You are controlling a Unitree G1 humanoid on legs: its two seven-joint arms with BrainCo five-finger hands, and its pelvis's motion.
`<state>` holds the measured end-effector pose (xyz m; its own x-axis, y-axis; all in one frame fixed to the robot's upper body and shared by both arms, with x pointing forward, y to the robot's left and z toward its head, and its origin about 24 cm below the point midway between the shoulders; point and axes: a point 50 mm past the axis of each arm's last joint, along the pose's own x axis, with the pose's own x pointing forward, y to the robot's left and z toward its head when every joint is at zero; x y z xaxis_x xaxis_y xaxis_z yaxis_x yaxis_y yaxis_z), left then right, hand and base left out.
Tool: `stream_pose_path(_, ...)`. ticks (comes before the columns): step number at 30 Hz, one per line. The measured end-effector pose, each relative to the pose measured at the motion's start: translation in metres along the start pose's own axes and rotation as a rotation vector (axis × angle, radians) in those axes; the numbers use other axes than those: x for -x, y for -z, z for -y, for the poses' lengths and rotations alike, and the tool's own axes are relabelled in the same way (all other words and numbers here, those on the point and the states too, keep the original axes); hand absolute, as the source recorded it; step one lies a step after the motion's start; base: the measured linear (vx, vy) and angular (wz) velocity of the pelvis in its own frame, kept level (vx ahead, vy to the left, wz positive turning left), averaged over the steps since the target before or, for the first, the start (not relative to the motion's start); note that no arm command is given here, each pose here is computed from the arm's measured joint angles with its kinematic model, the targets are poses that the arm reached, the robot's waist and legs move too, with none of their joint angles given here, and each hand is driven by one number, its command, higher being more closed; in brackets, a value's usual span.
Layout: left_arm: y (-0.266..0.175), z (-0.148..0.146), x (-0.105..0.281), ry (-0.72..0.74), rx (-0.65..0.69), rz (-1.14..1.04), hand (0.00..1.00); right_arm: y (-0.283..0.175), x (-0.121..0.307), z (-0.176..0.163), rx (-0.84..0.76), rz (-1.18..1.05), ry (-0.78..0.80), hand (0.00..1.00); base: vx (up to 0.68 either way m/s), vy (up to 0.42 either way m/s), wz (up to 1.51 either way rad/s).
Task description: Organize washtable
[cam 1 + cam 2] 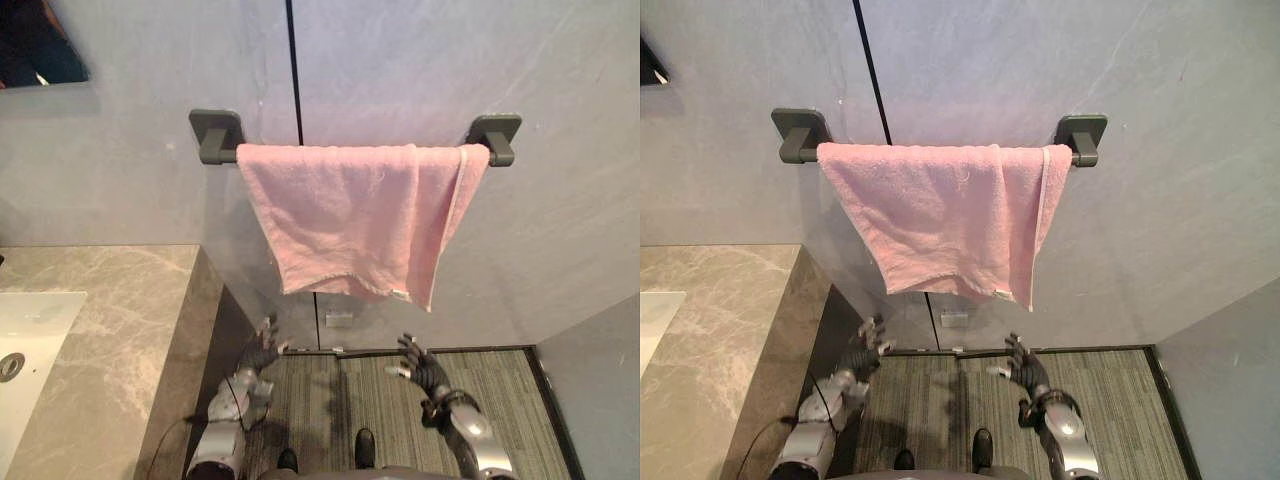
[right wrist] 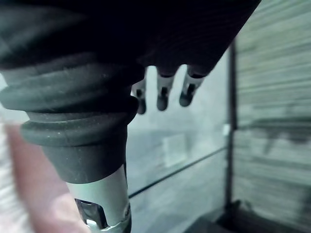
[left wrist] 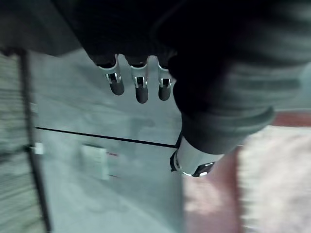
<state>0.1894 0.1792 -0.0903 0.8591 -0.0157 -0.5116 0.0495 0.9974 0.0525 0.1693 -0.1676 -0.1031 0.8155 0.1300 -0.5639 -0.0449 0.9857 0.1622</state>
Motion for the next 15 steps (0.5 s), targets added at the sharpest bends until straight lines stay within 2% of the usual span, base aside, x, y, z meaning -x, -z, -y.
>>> stream_pose_path(3, 0.057, -0.007, 0.019, -0.068, -0.07, -0.248, 0.0, 0.05, 0.017, 0.008, -0.029, -0.212, 0.059, 0.0, -0.01, 0.022, -0.01)
stream_pose_path(5, 0.091, -0.008, 0.038, -0.114, -0.051, -0.403, 0.0, 0.078, 0.033, 0.018, -0.094, -0.323, 0.135, 0.0, -0.01, 0.036, -0.03)
stream_pose_path(6, 0.099, -0.012, 0.044, -0.175, 0.014, -0.439, 0.0, 0.087, 0.039, 0.023, -0.172, -0.35, 0.204, 0.0, 0.0, 0.039, -0.05)
stream_pose_path(9, 0.107, -0.018, 0.049, -0.21, 0.053, -0.487, 0.0, 0.096, 0.045, 0.034, -0.245, -0.399, 0.303, 0.0, -0.01, 0.025, -0.11)
stream_pose_path(15, 0.118, -0.026, 0.059, -0.292, 0.164, -0.531, 0.0, 0.095, 0.043, 0.038, -0.25, -0.412, 0.333, 0.0, -0.01, 0.011, 0.05)
